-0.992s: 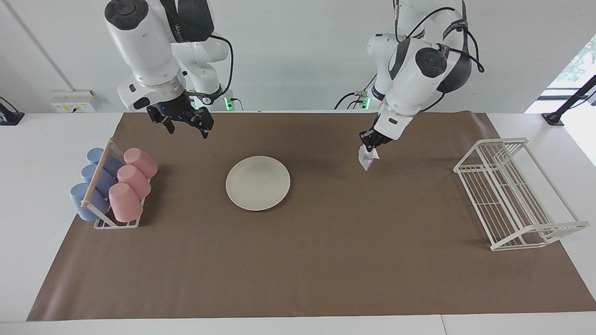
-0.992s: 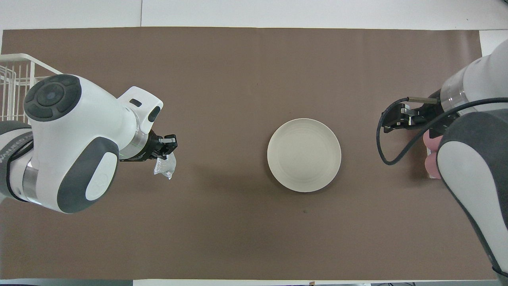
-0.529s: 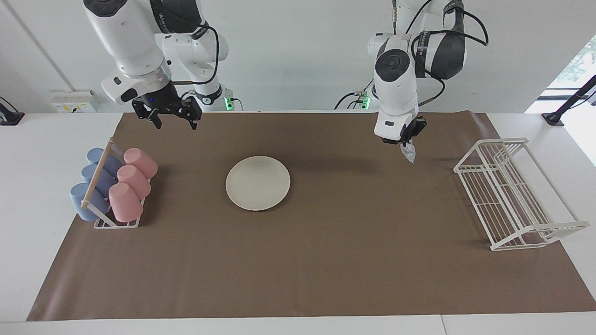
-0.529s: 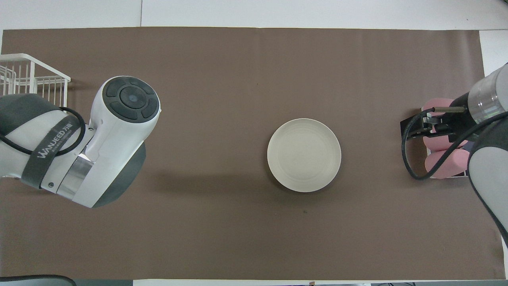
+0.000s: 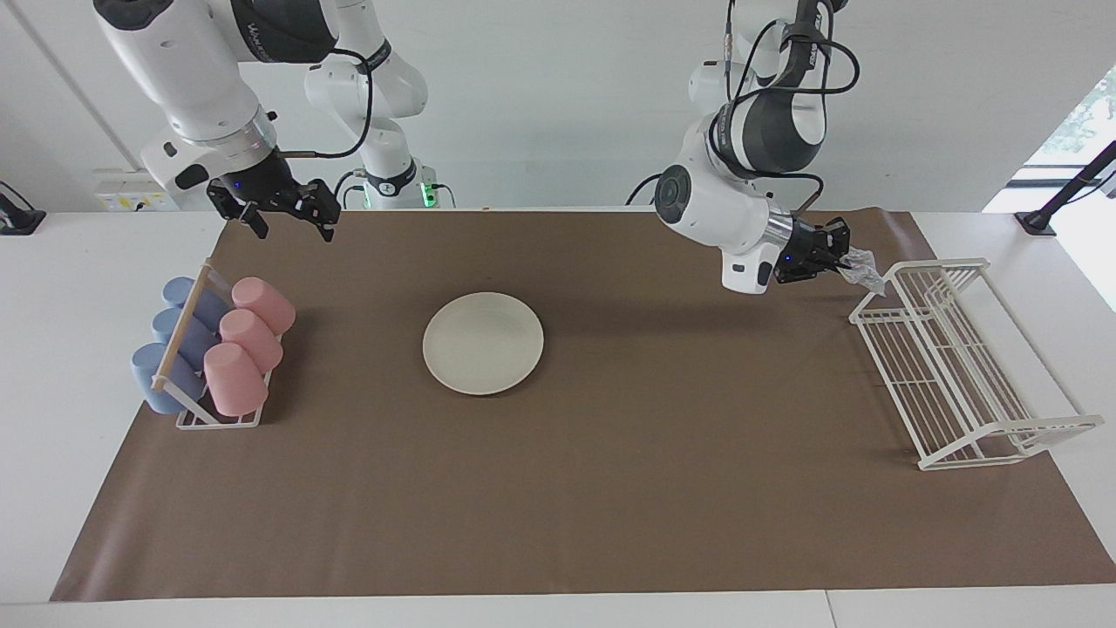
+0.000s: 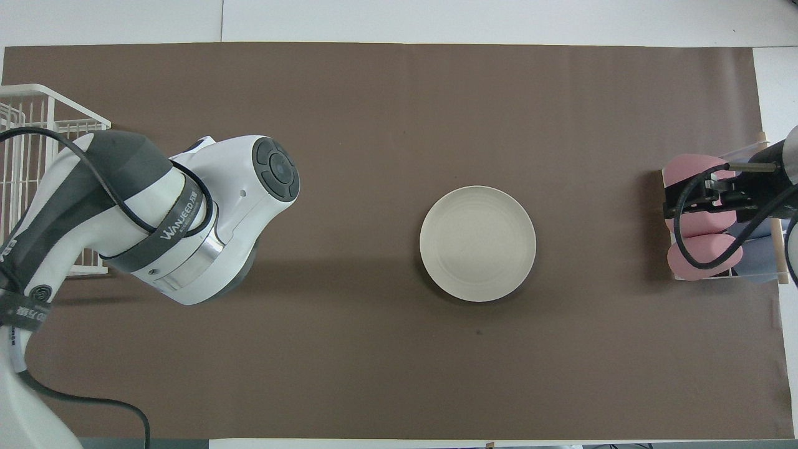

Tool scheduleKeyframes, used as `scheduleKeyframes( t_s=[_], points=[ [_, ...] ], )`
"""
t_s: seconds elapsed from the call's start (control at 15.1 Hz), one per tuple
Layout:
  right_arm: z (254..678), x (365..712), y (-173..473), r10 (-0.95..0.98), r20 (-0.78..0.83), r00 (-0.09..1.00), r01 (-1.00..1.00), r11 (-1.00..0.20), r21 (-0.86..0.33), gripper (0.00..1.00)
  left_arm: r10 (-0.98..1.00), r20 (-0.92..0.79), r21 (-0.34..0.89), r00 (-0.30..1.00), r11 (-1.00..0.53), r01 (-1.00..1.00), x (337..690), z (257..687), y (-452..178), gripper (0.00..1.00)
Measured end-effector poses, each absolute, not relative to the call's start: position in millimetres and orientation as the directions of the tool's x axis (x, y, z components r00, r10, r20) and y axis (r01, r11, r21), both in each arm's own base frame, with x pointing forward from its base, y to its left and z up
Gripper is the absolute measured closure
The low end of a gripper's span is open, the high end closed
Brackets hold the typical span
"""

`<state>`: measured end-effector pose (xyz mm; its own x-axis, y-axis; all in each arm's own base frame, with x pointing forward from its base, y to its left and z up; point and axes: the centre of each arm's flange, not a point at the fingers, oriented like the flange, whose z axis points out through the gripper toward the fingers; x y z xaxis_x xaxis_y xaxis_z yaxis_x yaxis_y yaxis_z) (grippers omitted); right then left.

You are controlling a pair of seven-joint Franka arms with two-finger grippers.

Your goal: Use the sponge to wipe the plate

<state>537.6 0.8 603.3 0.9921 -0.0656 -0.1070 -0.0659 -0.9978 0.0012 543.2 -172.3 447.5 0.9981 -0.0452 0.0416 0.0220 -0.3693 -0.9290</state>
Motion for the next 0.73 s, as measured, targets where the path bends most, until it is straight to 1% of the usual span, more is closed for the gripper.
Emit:
scheduleKeyframes(
  t_s=[0.13, 0.26, 0.46, 0.73],
  points=[
    [603.3, 537.3, -18.4, -0.031, -0.107, 0.994, -0.032, -0.999, -0.006, 0.0, -0.072, 0.024, -0.962, 0.997, -0.272, 0.003, 563.5, 420.2, -154.0, 0.94],
    [603.3, 537.1, -22.9, -0.022, -0.107, 0.994, -0.023, -1.0, -0.008, 0.0, -0.099, 0.014, -0.973, 0.995, -0.231, -0.009, 585.7, 397.9, -125.9, 0.94],
    [603.3, 537.3, -18.4, -0.013, -0.107, 0.994, -0.014, -1.0, -0.008, 0.0, -0.115, 0.02, -0.963, 0.993, -0.268, -0.012, 608.4, 380.5, -84.5, 0.94],
    [603.3, 537.5, -12.4, -0.002, -0.107, 0.994, -0.003, -1.0, -0.008, 0.0, -0.125, 0.038, -0.948, 0.991, -0.317, -0.003, 619.3, 377.0, -58.5, 0.94]
  ],
)
